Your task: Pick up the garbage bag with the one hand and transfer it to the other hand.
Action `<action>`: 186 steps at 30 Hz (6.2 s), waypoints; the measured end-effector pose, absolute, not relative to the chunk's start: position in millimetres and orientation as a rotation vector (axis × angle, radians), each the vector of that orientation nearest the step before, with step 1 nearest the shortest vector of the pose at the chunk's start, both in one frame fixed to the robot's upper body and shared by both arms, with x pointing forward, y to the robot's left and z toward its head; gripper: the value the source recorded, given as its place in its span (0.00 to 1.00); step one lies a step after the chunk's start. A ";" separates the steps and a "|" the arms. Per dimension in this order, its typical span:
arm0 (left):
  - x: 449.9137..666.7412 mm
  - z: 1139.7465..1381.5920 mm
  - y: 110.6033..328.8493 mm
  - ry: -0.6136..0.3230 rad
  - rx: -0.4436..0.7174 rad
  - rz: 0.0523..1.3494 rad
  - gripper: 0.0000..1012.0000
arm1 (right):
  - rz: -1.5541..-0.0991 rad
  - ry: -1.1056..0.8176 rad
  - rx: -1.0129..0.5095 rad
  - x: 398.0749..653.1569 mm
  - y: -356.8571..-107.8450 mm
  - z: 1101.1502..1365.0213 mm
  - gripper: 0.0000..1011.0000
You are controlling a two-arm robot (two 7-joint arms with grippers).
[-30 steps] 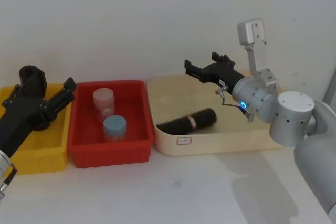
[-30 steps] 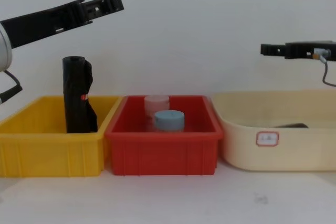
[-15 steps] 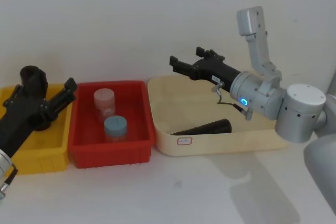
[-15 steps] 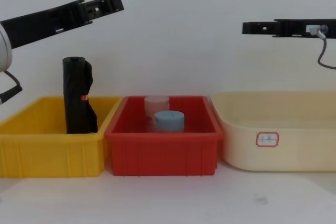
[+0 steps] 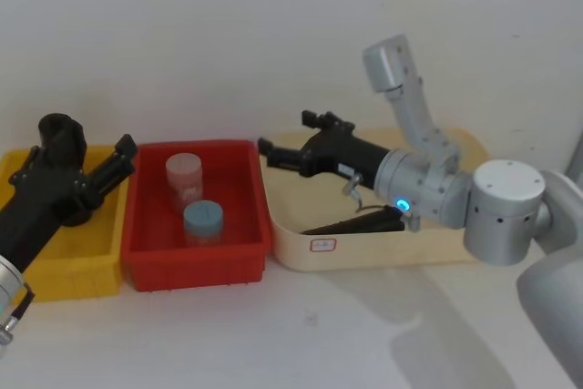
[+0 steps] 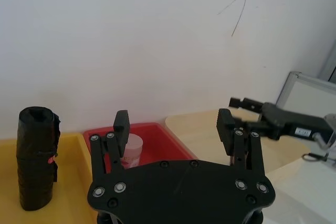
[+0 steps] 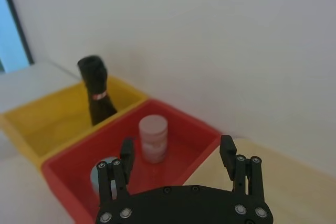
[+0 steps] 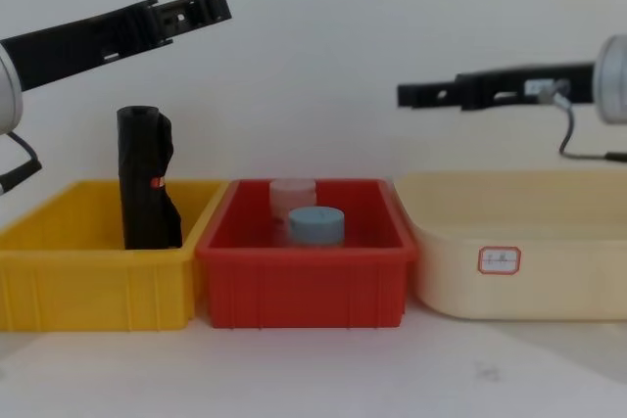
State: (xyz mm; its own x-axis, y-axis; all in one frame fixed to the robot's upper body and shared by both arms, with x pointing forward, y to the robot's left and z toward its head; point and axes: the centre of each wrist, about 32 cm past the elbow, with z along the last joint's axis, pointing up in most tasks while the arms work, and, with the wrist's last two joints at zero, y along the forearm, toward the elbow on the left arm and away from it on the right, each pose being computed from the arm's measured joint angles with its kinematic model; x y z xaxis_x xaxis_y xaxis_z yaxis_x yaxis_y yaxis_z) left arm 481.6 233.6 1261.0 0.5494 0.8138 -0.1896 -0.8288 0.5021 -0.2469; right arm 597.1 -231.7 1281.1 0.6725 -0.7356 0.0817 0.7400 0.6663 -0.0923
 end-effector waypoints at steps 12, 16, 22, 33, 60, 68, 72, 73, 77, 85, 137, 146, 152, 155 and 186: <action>481.6 1261.0 233.6 0.051 -0.326 0.993 0.99 | -0.772 -0.096 -0.244 597.0 -203.4 1253.7 0.99; 481.7 1260.9 233.6 0.051 -0.326 0.993 0.99 | -0.750 -0.109 -0.282 596.7 -192.1 1246.1 0.99; 481.6 1261.0 233.6 0.051 -0.326 0.993 0.99 | -0.732 -0.113 -0.302 596.2 -182.5 1243.2 0.99; 481.7 1261.0 233.6 0.051 -0.326 0.993 0.99 | -0.705 -0.089 -0.328 596.2 -165.4 1245.6 0.99; 481.7 1261.0 233.6 0.051 -0.326 0.993 0.99 | -0.747 -0.039 -0.391 613.4 -145.4 1244.2 0.99; 481.6 1260.9 233.6 0.051 -0.326 0.993 0.99 | -0.748 -0.026 -0.410 615.5 -143.8 1241.5 0.99; 481.6 1261.0 233.6 0.051 -0.326 0.993 0.99 | -0.740 -0.016 -0.416 615.5 -142.5 1240.7 0.99; 481.6 1261.0 233.6 0.051 -0.326 0.993 0.99 | -0.739 -0.014 -0.417 615.5 -142.1 1240.6 0.99; 481.6 1261.0 233.6 0.051 -0.326 0.993 0.99 | -0.733 -0.006 -0.417 615.2 -141.0 1240.0 0.99; 481.6 1261.0 233.6 0.051 -0.326 0.993 0.99 | -0.728 0.012 -0.402 614.3 -139.8 1239.0 0.88; 481.6 1261.0 233.6 0.051 -0.326 0.993 0.99 | -0.930 0.068 -0.066 611.2 -194.2 1305.1 0.64; 481.6 1261.0 233.6 0.051 -0.326 0.993 0.99 | -0.966 0.053 -0.080 603.1 -217.2 1298.9 0.64; 481.6 1261.0 233.6 0.051 -0.326 0.993 0.99 | -0.998 0.037 -0.114 601.9 -225.9 1288.5 0.64; 481.6 1261.0 233.6 0.051 -0.326 0.993 0.99 | -1.029 0.020 -0.133 603.4 -229.7 1281.1 0.64; 481.7 1261.0 233.6 0.051 -0.326 0.993 0.99 | -1.143 -0.091 -0.005 609.0 -238.0 1234.0 0.99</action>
State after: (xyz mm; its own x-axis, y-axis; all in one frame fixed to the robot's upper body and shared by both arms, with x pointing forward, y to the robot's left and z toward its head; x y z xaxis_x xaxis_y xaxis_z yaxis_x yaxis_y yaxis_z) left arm 481.7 233.6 1261.0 0.5494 0.8138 -0.1895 -0.8288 0.5021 -0.2470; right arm 609.0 -238.0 1234.0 0.4117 -0.9083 0.0746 0.9086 0.4154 0.0428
